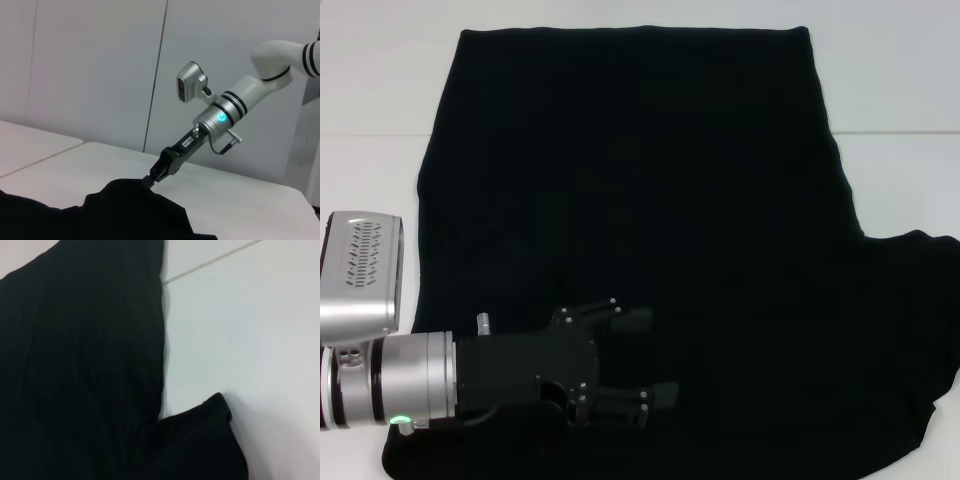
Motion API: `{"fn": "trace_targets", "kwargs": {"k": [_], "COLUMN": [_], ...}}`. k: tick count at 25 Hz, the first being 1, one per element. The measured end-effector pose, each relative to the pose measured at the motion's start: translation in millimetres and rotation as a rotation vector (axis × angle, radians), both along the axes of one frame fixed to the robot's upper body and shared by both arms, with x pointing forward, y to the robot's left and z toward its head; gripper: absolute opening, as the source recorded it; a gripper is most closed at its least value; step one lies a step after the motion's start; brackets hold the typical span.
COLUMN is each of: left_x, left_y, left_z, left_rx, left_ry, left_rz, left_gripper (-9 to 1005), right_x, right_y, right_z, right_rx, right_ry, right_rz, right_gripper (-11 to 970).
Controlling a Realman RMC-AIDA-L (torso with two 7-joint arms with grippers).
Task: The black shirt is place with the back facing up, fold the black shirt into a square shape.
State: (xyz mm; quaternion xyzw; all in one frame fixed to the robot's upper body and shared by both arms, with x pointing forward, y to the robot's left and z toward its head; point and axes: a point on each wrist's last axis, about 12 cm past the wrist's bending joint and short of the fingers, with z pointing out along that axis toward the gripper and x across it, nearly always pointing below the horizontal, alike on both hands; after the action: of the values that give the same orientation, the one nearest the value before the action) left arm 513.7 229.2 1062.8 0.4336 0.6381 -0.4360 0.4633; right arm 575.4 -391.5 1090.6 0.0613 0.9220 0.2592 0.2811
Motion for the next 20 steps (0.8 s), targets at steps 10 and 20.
{"fn": "trace_targets", "kwargs": {"k": [10,20], "left_x": [-1.0,0.4], "left_y": [-0.7,-2.3], "left_z": [0.9,2.0], "left_rx": [-0.013,-0.018], "left_ry": [0.02,0.018], "left_rz": [-0.007,-0.009], "left_gripper": [919,920], "right_x": [7.3,17.0], "right_y": [2.5,11.3], "right_z": [-4.2,-1.1], "right_rx": [-0.052,-0.045], "right_ry": [-0.048,-0.088], "right_rz": [-0.009,0.003], "right_gripper": [24,24]}}
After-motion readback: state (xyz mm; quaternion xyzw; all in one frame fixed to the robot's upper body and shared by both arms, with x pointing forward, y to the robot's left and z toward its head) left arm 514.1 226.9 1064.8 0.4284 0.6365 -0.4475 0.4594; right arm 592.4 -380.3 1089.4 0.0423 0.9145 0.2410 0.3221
